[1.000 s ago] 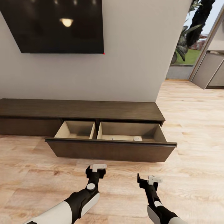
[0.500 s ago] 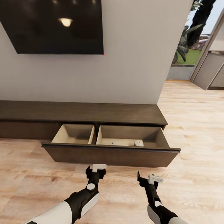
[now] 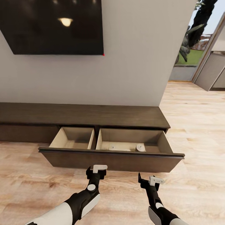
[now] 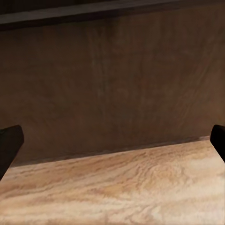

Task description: Place each of the two pumpkins and all three candles from the living room inside a cabinet in the living room (use any cabinet), then make sure every cabinet is closed, and position the cauldron so it is next to a table in the living room.

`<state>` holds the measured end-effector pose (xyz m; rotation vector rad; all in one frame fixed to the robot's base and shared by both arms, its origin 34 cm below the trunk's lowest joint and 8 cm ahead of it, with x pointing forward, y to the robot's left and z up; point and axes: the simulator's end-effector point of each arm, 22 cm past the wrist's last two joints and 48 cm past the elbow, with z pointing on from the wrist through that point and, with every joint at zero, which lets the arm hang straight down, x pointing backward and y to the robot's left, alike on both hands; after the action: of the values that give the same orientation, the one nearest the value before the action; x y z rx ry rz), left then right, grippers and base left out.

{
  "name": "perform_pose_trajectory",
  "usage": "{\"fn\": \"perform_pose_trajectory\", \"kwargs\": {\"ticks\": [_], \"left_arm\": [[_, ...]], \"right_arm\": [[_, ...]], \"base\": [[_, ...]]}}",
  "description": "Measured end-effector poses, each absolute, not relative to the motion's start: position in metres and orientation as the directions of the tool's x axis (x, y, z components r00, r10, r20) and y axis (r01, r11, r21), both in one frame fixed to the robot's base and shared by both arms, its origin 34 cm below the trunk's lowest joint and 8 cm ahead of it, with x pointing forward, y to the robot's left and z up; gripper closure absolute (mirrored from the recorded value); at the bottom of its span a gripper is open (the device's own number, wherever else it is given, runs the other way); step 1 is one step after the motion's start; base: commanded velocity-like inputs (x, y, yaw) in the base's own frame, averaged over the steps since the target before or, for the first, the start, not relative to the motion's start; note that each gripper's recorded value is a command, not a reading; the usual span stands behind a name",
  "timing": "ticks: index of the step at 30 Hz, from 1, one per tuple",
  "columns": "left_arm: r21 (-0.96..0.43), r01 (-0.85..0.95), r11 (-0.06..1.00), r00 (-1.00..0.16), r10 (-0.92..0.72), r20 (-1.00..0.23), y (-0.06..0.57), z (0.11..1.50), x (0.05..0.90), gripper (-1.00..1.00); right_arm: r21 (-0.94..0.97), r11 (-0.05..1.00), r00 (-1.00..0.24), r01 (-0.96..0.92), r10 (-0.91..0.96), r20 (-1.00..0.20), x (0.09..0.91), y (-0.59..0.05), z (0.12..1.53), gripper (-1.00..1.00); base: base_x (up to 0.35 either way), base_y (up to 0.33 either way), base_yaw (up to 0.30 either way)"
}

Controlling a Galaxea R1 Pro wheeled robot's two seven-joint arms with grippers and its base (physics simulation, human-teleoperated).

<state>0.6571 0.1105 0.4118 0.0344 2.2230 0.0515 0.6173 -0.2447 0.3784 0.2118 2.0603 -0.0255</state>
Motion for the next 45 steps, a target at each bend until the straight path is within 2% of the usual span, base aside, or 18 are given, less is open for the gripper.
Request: {"fn": "perform_pose_trajectory", "kwargs": {"ticks": [26,45], "left_arm": [[0.048,0.006,0.999,-0.607,0.042,-0.793,0.11,0.373,0.649,-1.0],[0.051,0.009,0.999,-0.608,0.046,-0.792,0.111,0.372,0.648,-1.0]], "right_arm": [[0.073,0.983,-0.466,0.168,0.144,-0.873,0.608,-0.246,0.339,-1.0],[0.073,0.983,-0.466,0.168,0.144,-0.873,0.608,-0.246,0.339,-1.0]], "base": [[0.002,0.0,0.0],[0.169,0.0,0.0]]}}
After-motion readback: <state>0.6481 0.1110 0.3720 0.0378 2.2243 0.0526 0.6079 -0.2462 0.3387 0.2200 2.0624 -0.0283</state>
